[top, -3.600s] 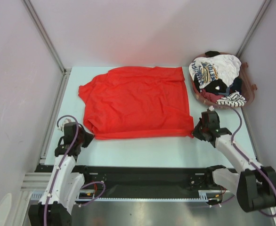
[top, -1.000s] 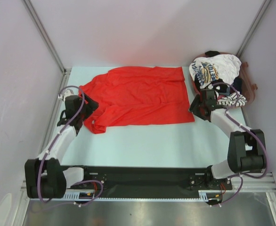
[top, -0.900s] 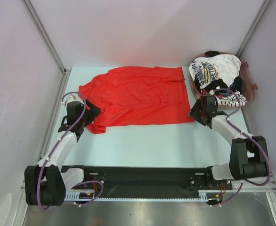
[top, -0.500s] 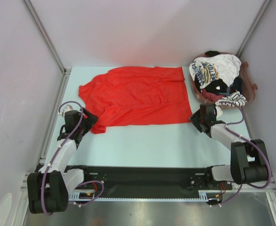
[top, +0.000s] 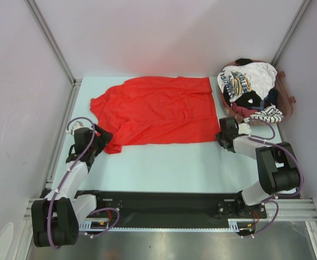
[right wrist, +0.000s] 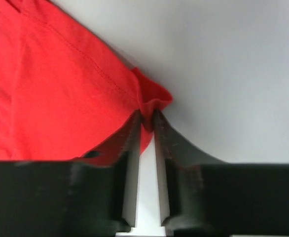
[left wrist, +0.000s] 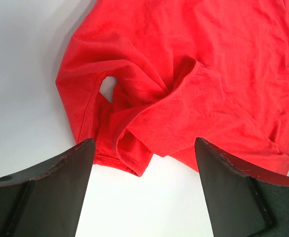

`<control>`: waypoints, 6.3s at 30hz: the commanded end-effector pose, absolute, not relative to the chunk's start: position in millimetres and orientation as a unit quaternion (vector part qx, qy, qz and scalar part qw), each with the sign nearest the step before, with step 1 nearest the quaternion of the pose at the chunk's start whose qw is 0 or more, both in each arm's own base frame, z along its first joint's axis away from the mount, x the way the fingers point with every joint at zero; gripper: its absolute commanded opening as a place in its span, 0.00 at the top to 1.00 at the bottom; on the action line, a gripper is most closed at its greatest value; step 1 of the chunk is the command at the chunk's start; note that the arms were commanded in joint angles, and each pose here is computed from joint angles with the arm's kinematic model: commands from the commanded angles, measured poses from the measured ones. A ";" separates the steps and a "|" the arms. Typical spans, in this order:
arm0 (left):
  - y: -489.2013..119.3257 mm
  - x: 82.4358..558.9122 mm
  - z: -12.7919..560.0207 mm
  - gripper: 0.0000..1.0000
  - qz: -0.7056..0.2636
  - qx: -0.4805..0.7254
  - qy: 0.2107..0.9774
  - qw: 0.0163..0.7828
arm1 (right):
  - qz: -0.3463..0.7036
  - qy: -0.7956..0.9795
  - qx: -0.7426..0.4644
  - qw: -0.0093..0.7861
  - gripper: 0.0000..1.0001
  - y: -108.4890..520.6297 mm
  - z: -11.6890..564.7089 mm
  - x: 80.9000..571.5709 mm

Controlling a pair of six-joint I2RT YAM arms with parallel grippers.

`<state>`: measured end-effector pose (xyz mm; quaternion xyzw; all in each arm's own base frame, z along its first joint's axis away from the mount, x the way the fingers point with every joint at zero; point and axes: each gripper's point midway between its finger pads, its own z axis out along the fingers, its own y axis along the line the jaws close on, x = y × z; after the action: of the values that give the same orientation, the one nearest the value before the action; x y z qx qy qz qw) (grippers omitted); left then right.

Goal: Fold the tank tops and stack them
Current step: Fold the tank top

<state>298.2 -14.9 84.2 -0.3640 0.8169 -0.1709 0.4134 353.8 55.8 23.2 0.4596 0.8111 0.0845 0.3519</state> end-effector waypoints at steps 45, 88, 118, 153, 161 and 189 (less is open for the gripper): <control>53.7 302.8 45.0 0.99 -0.023 -0.427 0.824 0.372 | 0.051 0.788 0.490 0.369 1.00 -6.9 35.9 296.4; 40.1 310.5 82.7 0.04 -0.062 -0.375 0.808 0.449 | 0.057 0.810 0.459 0.360 1.00 -0.7 31.5 297.0; 117.3 324.7 47.5 1.00 0.036 -0.470 0.803 0.365 | 0.063 0.816 0.453 0.353 1.00 1.6 32.5 283.6; 174.4 180.2 94.7 0.43 0.122 -0.661 0.657 0.342 | 0.053 0.856 0.460 0.229 0.98 30.9 22.2 165.4; 179.8 175.5 93.1 0.16 0.129 -0.671 0.652 0.330 | 0.027 0.848 0.466 0.251 0.43 19.5 39.8 168.5; 161.3 241.2 82.5 0.00 -0.025 -0.586 0.721 0.369 | 0.035 0.857 0.383 0.343 0.53 18.3 86.9 231.9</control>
<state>228.9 150.3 49.8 -0.6104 0.7277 -0.0272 0.3116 217.1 14.4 74.0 0.4039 0.8581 0.0195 0.3165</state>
